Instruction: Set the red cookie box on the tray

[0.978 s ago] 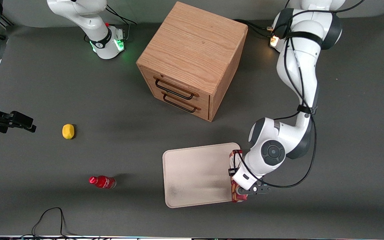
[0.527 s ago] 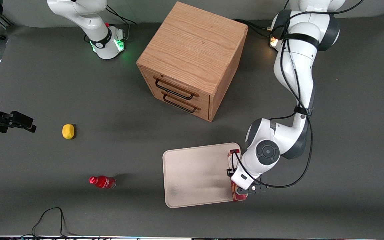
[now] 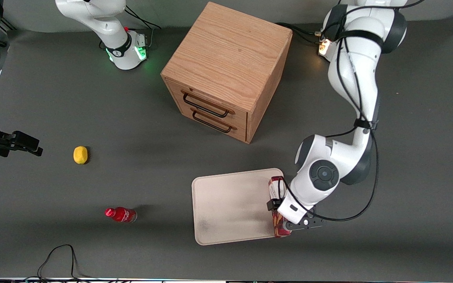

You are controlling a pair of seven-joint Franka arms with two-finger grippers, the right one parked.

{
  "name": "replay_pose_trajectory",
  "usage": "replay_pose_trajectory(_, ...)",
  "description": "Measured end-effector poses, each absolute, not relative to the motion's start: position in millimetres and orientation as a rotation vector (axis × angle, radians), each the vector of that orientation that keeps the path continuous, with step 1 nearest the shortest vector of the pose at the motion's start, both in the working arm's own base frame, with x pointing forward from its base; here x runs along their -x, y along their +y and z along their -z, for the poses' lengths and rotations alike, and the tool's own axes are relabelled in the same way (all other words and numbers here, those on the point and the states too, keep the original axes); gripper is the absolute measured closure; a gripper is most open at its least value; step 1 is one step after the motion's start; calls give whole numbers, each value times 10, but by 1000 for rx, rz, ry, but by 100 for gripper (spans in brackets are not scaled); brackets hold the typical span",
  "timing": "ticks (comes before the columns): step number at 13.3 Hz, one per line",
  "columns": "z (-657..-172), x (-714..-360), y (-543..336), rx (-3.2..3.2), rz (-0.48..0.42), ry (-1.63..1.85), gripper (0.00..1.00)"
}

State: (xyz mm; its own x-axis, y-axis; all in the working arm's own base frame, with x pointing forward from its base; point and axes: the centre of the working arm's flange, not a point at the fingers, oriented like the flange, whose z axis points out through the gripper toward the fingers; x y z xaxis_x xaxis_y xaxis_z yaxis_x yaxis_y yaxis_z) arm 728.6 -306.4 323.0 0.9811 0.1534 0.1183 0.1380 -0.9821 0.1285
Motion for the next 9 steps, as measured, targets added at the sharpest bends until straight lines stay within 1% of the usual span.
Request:
replay_pose_trajectory(3, -3984, -7101, -2617, -2999, -216, 279, 0)
replay_pose_trajectory(5, -4420, -6891, -2154, -3003, -194, 299, 0)
replay_pose_trajectory(8, -5019, -6430, -1490, -3048, -65, 308, 0)
replay_pose_trajectory(9, -5257, -6283, -1298, -3072, -42, 304, 0)
